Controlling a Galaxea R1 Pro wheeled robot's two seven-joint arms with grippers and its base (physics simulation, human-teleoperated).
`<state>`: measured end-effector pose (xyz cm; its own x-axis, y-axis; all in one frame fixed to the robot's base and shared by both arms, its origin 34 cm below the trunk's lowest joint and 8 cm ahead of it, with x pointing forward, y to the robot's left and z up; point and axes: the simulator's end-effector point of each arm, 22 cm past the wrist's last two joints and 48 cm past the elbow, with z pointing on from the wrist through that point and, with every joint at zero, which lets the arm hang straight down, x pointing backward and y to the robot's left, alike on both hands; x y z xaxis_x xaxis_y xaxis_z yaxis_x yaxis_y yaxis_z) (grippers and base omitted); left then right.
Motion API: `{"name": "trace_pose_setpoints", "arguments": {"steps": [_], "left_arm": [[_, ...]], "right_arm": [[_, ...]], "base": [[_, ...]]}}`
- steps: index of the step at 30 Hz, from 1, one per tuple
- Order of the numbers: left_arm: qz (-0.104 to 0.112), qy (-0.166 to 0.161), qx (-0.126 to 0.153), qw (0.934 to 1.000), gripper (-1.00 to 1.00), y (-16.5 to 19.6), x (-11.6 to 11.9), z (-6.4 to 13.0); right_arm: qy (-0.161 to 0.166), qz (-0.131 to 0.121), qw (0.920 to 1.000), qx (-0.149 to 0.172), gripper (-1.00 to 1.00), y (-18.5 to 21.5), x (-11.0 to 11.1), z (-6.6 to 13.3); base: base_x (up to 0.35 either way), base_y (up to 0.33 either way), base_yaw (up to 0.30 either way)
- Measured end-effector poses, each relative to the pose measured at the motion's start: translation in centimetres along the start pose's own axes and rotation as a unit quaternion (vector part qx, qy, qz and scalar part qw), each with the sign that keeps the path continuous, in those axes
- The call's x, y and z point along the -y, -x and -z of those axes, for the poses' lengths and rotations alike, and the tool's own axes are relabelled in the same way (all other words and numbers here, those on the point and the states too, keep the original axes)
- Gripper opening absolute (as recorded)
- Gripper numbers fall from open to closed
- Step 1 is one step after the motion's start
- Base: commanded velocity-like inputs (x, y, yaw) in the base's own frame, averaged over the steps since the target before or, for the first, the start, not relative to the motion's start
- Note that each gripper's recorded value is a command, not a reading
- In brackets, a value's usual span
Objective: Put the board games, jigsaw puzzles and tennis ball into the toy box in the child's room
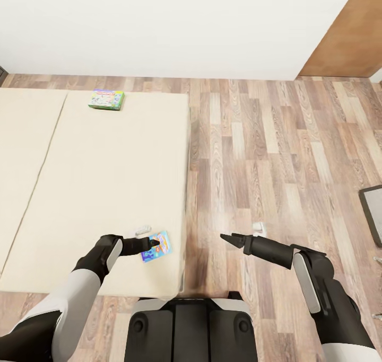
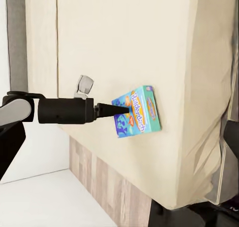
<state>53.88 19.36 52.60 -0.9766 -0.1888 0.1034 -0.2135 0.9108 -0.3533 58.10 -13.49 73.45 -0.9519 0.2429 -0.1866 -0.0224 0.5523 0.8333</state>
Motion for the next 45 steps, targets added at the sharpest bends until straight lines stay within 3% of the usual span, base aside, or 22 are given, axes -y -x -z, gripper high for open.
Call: {"name": "trace_pose_setpoints", "arguments": {"steps": [22,45], "left_arm": [[0.0,0.0,0.0,1.0,1.0,-0.01,0.03,-0.01],[0.0,0.0,0.0,1.0,1.0,-0.01,0.02,0.0]], "right_arm": [[0.0,0.0,1.0,0.0,1.0,-0.01,-0.01,0.0],[0.001,0.001,1.0,0.001,1.0,0.01,-0.02,-0.02]], "base": [[0.0,-0.134,0.0],[0.0,-0.007,0.0]]}}
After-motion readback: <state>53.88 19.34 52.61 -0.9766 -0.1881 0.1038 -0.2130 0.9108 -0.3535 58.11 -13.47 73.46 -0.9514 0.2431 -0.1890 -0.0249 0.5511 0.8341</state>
